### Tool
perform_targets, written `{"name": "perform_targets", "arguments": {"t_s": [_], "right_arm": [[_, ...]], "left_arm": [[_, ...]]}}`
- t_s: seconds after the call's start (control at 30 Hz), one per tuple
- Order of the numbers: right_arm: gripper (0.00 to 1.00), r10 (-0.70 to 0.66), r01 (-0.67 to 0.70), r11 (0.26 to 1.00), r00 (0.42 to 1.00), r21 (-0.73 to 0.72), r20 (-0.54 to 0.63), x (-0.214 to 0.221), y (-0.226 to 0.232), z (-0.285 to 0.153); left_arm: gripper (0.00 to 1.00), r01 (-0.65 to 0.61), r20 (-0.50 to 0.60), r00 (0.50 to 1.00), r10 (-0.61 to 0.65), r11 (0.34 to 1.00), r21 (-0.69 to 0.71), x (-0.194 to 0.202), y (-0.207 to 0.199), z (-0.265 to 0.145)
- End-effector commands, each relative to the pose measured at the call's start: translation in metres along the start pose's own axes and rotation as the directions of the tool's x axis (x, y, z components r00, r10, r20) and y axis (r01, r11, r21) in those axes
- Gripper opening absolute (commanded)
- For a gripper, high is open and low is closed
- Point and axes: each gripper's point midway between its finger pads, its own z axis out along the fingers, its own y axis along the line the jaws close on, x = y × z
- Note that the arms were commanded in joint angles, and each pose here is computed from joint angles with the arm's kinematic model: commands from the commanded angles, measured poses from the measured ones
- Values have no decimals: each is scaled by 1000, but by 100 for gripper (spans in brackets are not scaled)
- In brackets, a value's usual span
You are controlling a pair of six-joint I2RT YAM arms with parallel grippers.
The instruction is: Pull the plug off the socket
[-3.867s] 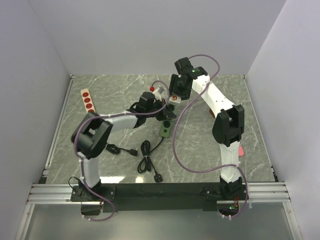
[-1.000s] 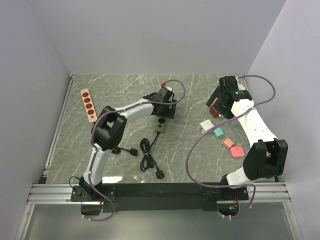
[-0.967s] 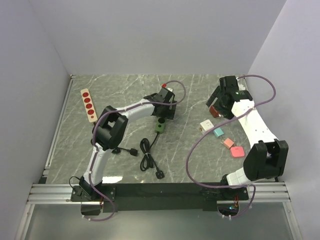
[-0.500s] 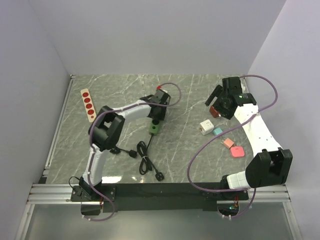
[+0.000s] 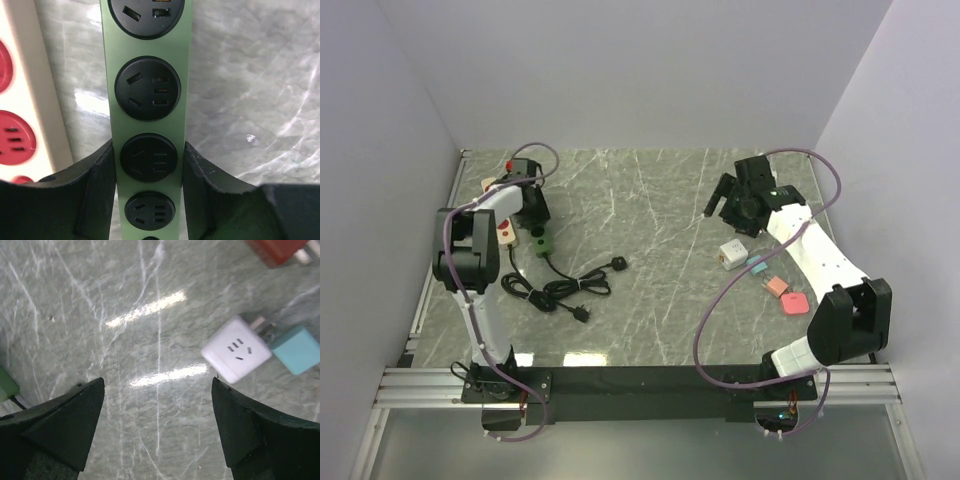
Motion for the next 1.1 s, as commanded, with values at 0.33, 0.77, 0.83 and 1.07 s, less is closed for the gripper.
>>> {"name": "perform_targets", "arguments": {"t_s": [0.33,0.77,0.83,1.07], "right_arm": [[99,-62,68,986,997,-153,41,4,32,-9],[100,-121,167,960,971,-226,206,-11,29,-71],[100,-115,167,963,965,-213,237,-13,23,-82],[100,-57,119,973,954,-199,294,4,-9,-110]], "left_arm": [[16,96,32,995,-95,995,-39,-9,65,-31],[99,47,257,953,-161,916,399,-35,13,-188],[99,11,279,945,-170,871,490,-32,1,-213],[99,-45,329,912,-243,740,671,-10,-22,-273]]}}
